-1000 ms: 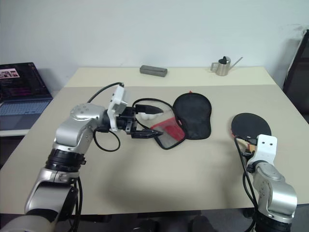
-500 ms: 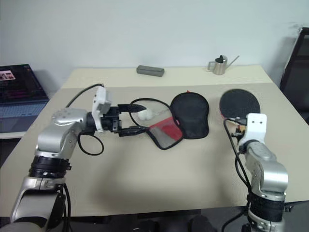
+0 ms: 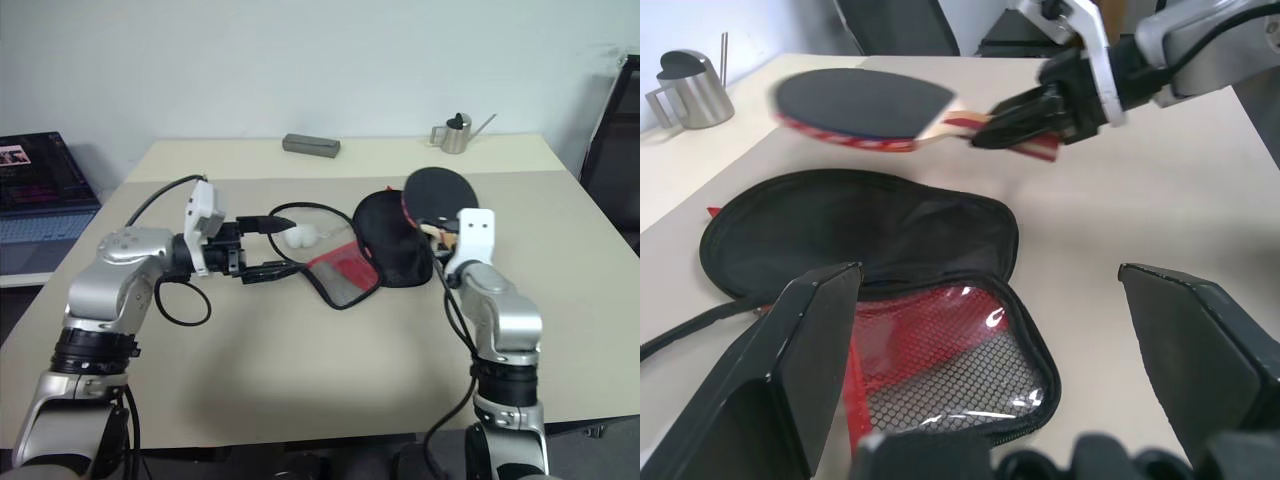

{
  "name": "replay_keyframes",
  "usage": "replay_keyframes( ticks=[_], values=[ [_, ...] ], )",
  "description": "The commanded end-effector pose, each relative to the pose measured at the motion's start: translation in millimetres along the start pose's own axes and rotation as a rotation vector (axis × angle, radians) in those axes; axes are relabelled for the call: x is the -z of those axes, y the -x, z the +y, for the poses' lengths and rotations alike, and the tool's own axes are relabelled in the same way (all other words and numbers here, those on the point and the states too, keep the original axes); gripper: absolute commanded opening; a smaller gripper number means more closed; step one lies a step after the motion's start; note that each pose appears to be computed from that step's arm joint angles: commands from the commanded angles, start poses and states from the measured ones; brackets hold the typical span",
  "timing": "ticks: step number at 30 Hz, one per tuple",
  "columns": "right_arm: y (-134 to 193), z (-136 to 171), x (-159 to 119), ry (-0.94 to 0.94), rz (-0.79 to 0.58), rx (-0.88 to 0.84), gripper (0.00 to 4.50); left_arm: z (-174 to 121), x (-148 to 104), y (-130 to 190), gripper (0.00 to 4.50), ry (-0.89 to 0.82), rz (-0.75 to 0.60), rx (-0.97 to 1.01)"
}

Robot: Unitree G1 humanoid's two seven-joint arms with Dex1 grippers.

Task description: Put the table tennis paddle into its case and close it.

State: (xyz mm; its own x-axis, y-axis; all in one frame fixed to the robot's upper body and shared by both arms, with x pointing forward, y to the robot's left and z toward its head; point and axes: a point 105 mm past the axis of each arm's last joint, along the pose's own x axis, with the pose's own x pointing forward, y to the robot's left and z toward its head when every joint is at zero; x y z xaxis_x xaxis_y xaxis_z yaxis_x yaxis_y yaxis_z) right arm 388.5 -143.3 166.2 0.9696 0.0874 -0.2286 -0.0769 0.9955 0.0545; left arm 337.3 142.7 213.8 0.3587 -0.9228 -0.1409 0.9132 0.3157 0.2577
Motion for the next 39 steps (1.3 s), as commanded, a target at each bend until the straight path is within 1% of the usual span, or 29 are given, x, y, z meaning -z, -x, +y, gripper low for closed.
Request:
replay_keyframes(
  ticks=[1, 3, 8, 15, 23, 29, 31, 32, 33, 39],
  values=[
    [-7, 21, -19, -0.018, -0.063, -0.056, 1.11, 4, -13, 7, 4.5, -0.047, -0.025, -0.029],
    [-13, 31, -18, -0.027, -0.052, -0.076, 1.11, 3, -13, 7, 4.5, -0.047, -0.025, -0.031],
    [-27, 42, -12, -0.035, -0.028, -0.09, 1.11, 3, -14, 8, 4.5, -0.049, -0.025, -0.035],
    [-44, 46, -1, -0.003, -0.009, -0.081, 1.11, 1, -13, 9, 4.5, -0.047, -0.024, -0.043],
    [-51, 52, 12, 0.047, 0.02, -0.086, 1.11, 2, -13, 9, 4.5, -0.049, -0.026, -0.047],
    [-51, 56, 13, 0.042, 0.025, -0.085, 1.11, 1, -13, 8, 4.5, -0.049, -0.027, -0.046],
    [-51, 56, 11, 0.032, 0.018, -0.077, 1.81, 1, -13, 8, 4.5, -0.049, -0.027, -0.047],
    [-51, 56, 10, 0.031, 0.016, -0.077, 1.98, 2, -13, 8, 4.5, -0.049, -0.027, -0.047],
    [-50, 57, 8, 0.027, 0.01, -0.075, 2.29, 2, -13, 8, 4.5, -0.05, -0.027, -0.048],
    [-47, 65, -4, 0.035, -0.027, -0.079, 4.42, 3, -12, 10, 4.5, -0.052, -0.022, -0.053]
  ],
)
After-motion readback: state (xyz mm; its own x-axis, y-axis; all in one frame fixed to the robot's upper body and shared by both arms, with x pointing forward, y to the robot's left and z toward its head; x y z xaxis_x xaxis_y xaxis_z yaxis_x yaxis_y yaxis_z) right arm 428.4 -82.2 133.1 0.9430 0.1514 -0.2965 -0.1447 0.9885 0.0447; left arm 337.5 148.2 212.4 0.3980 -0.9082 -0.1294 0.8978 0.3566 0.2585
